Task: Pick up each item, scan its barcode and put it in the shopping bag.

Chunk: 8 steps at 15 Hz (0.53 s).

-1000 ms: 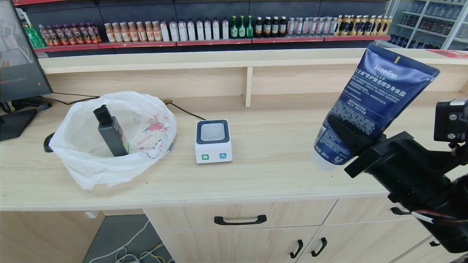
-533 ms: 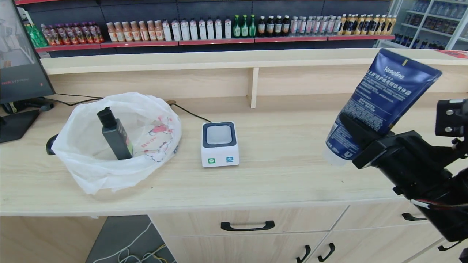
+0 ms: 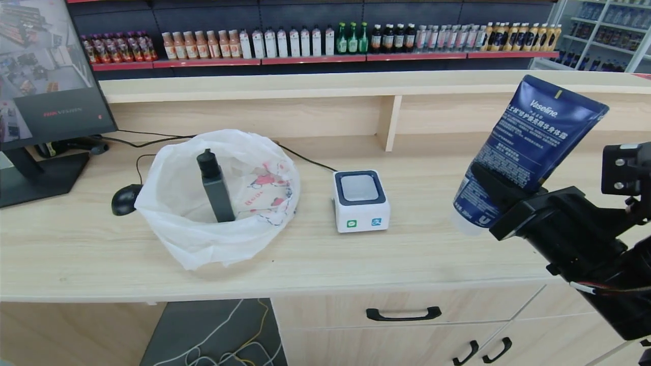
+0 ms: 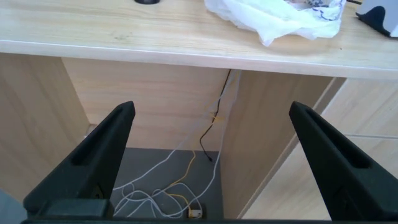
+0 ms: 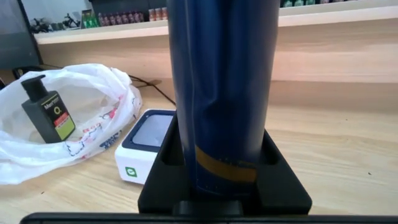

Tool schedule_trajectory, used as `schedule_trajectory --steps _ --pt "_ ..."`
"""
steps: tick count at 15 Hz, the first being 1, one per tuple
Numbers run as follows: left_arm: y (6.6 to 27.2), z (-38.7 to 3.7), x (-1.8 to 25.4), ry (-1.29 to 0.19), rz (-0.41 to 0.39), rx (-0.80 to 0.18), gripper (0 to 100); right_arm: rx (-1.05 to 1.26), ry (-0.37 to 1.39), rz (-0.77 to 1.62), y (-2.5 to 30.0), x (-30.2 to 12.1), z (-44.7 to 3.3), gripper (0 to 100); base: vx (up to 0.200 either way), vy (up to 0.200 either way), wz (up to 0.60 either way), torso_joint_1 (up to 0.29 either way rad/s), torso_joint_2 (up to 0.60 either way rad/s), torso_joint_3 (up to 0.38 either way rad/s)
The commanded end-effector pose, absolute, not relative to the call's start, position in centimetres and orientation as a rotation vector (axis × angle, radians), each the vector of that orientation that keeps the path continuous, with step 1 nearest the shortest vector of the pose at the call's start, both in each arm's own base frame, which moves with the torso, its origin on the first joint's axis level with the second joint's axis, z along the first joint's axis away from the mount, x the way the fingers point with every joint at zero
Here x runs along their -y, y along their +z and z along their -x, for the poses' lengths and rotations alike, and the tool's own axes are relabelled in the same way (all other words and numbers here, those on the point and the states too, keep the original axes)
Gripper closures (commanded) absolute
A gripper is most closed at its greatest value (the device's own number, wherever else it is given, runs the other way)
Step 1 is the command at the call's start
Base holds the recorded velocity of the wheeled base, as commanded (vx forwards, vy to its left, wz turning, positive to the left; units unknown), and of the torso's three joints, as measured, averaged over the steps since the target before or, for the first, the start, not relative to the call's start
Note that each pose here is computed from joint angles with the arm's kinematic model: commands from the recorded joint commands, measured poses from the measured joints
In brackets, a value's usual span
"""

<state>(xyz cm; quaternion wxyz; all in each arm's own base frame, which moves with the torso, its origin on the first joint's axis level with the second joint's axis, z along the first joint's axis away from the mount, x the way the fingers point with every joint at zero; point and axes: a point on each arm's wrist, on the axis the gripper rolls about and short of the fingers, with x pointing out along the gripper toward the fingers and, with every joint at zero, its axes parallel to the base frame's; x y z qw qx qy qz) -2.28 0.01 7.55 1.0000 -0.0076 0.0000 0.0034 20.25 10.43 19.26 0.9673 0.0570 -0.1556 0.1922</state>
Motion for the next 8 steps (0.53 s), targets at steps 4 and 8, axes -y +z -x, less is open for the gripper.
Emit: schedule_trajectory --steps 4,8 --pt "7.55 2.28 -0.01 0.008 0.017 0.000 0 0.321 0.359 -0.112 19.37 -9.71 -20.31 100 0.000 0.200 0.00 0.001 0.00 0.004" --pt "7.55 2.28 -0.01 0.008 0.011 0.000 0 0.333 0.359 -0.114 19.65 -9.62 -20.19 100 0.000 0.150 0.00 0.001 0.00 0.003"
